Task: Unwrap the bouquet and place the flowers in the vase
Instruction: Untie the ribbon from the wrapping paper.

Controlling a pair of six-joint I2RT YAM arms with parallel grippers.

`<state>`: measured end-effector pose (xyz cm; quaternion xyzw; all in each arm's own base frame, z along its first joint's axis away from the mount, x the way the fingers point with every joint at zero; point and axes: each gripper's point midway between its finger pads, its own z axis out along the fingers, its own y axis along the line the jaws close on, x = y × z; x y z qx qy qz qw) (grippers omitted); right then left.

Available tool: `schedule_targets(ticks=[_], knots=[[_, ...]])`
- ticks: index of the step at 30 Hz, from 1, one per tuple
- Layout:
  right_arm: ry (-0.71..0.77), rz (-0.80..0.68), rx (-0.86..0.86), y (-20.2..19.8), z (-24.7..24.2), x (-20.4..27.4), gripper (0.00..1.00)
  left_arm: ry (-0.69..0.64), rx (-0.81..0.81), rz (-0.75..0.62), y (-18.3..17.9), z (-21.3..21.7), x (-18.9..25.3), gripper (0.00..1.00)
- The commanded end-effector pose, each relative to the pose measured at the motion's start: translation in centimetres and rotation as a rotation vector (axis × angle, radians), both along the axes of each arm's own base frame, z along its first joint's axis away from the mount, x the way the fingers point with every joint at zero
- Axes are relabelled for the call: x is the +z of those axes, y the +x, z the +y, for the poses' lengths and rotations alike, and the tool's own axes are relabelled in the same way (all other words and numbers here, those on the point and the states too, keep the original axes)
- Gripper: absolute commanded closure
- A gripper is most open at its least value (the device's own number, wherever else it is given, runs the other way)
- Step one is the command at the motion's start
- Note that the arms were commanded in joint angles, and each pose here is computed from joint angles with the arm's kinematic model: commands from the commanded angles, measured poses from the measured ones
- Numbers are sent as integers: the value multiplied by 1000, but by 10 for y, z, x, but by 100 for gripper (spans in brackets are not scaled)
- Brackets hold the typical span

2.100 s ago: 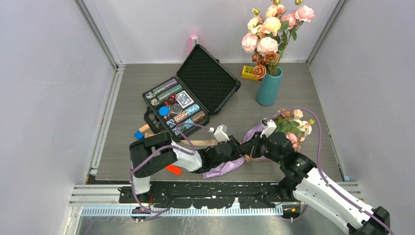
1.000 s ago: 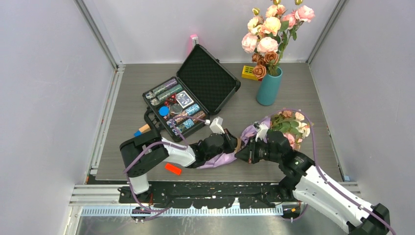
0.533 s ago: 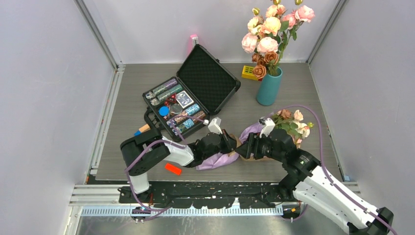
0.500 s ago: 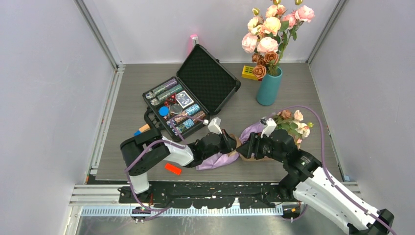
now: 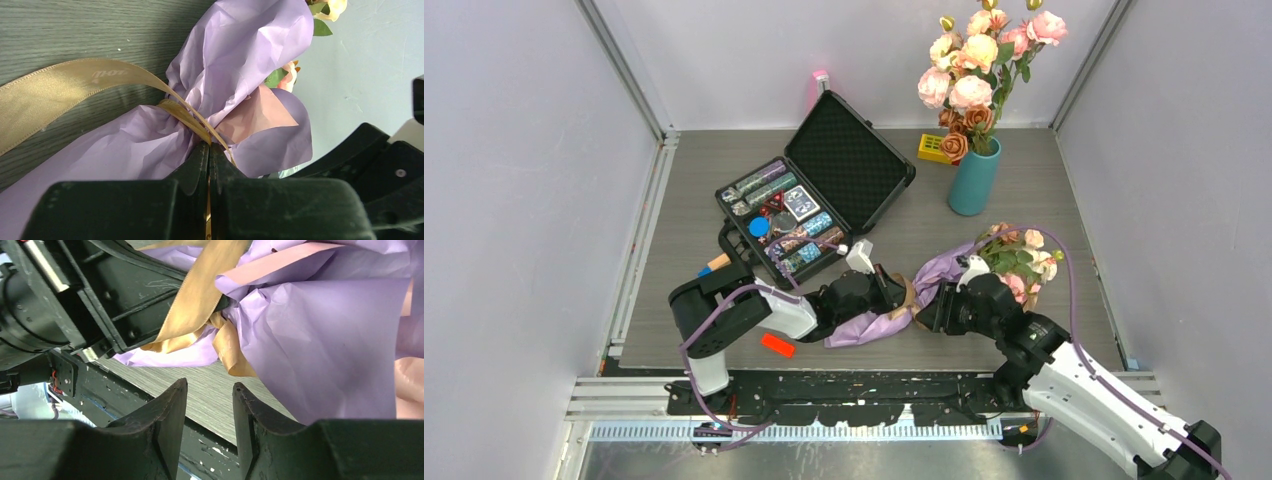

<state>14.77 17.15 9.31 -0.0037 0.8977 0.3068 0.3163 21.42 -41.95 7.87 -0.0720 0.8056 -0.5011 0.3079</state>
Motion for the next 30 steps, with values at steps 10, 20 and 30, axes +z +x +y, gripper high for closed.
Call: schedule_targets(ticks=[10,20,30], knots=[[65,-36,-39,27,21,-12,57,-77,-8,-45,4,-3,25,100],[-7,-26,-157,40,5,-27,93,-107,17,-47,10,5,33,100],[-75,54,-276,30,-20,-48,100,-147,57,-68,22,20,48,100]])
